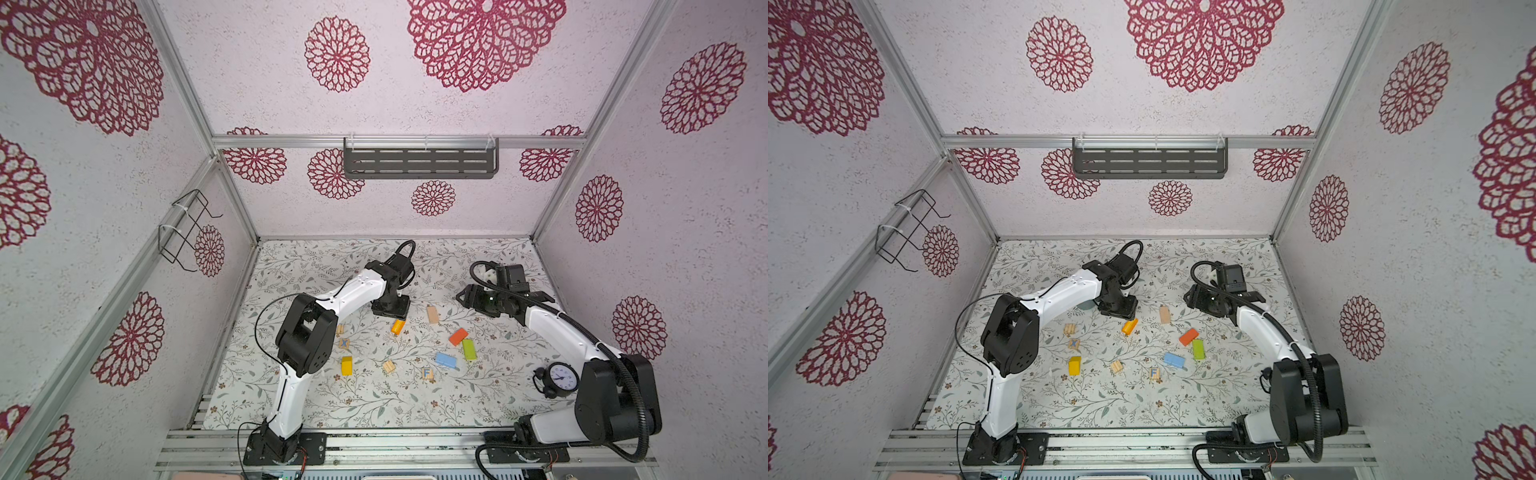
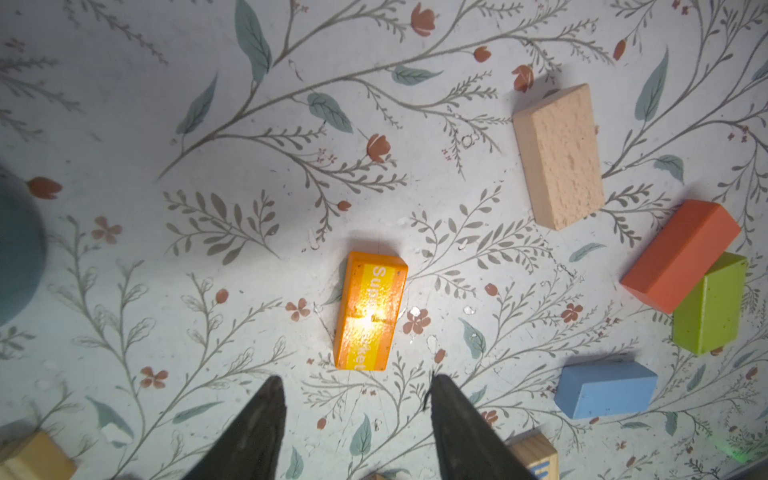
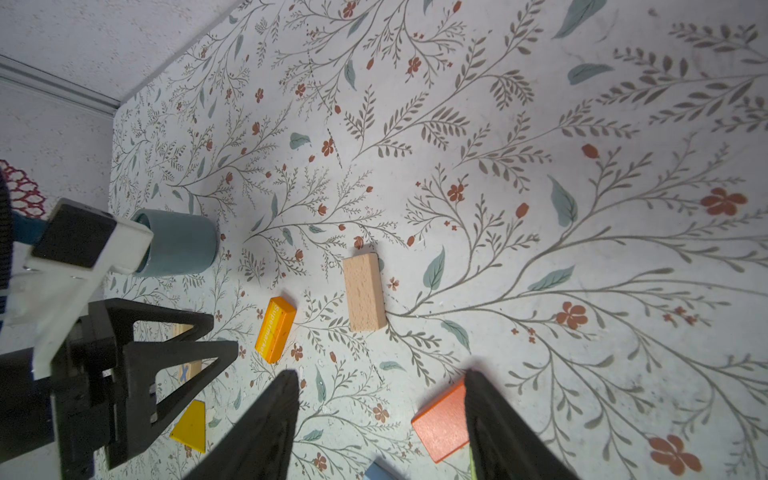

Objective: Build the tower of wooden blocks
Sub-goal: 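Lower the left gripper and grasp the orange 'Supermarket' block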

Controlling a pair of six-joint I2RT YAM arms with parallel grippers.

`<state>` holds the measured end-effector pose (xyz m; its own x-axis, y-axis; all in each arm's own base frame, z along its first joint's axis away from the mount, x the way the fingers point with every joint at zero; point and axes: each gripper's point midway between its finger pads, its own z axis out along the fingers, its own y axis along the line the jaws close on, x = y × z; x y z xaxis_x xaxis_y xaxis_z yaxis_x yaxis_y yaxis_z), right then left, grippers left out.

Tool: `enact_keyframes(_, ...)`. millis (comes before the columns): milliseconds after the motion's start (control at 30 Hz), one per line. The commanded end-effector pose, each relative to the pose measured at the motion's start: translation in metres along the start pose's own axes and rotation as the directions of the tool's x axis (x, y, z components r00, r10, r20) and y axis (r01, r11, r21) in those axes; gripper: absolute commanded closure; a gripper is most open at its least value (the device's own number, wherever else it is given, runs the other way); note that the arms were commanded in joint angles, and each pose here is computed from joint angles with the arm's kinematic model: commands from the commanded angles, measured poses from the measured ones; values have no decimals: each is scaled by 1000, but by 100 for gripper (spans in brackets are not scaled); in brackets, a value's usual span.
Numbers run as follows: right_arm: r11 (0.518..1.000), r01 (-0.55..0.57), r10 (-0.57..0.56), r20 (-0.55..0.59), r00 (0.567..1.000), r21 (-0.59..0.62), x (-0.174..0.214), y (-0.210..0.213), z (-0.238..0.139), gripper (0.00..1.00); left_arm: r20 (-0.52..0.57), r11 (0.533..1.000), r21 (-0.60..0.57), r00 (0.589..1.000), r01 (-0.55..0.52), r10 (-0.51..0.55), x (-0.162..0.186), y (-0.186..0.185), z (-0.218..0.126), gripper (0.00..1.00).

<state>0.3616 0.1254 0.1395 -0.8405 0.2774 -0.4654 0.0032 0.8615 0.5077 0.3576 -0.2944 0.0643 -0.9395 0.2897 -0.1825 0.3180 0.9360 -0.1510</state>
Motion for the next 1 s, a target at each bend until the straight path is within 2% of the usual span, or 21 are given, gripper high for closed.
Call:
enact_keyframes(0, 1000, 6, -5, 44, 999, -31, -9, 8, -9, 34, -2, 998, 44, 999, -35, 35, -4, -13, 8, 35)
enact_keyframes(167, 1000, 10, -9, 40, 999, -30, -7, 7, -8, 34, -32, 998, 65, 999, -26, 29, -2, -17, 21, 33)
enact_keyframes(967, 999, 13, -12, 21, 1000, -38, -4, 6, -2, 35, -92, 1000, -20, 996, -11, 9, 11, -6, 44, 45)
